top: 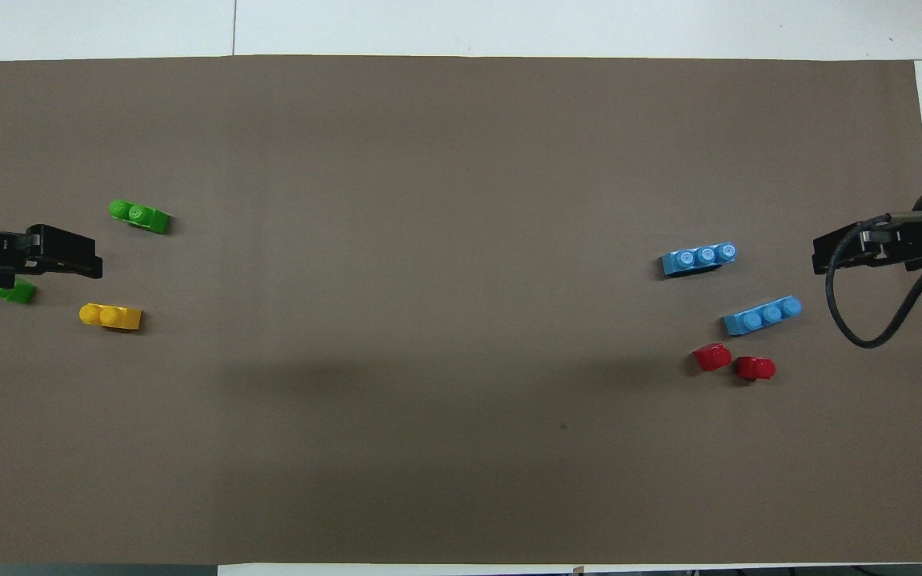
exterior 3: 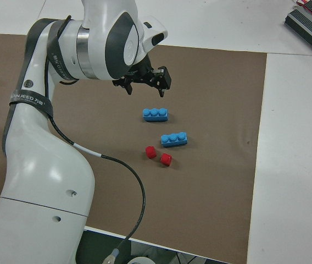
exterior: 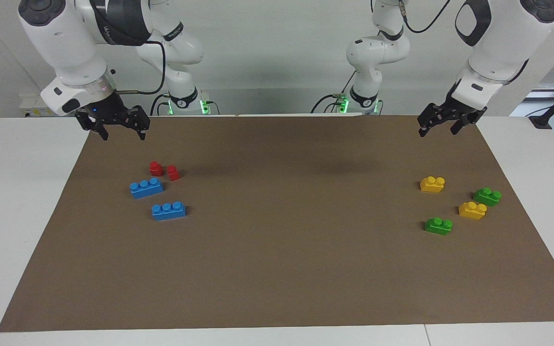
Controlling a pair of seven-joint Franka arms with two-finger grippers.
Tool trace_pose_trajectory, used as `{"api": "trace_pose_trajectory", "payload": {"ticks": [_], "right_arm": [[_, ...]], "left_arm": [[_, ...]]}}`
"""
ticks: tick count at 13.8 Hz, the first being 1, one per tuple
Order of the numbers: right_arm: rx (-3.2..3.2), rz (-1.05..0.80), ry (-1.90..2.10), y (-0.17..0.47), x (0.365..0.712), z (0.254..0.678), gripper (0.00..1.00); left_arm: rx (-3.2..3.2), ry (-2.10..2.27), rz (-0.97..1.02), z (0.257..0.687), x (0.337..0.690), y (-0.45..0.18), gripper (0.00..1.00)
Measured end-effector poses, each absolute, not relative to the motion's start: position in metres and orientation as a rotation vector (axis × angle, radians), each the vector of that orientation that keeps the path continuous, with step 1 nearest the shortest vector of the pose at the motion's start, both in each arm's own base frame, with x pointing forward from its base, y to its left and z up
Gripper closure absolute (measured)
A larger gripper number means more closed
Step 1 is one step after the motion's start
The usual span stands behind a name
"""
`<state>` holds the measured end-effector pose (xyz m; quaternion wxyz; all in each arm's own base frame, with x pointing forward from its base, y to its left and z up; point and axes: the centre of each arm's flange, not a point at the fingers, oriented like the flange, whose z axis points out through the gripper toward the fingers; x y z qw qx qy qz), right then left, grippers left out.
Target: Remove green block with left arm and hold with right
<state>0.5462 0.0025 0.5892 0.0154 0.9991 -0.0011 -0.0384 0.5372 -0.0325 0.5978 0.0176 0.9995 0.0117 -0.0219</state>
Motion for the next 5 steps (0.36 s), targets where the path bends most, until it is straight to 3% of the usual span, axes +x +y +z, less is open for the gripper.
{"api": "trace_pose_trajectory", "payload": {"ticks": [5], "right_arm": [[3.112, -0.119, -0.038, 0.0030, 0.5462, 0.5892, 0.00]], "left_arm": [[3.105, 0.036, -0.068, 0.5978, 0.5372, -0.0325, 0.00]]}}
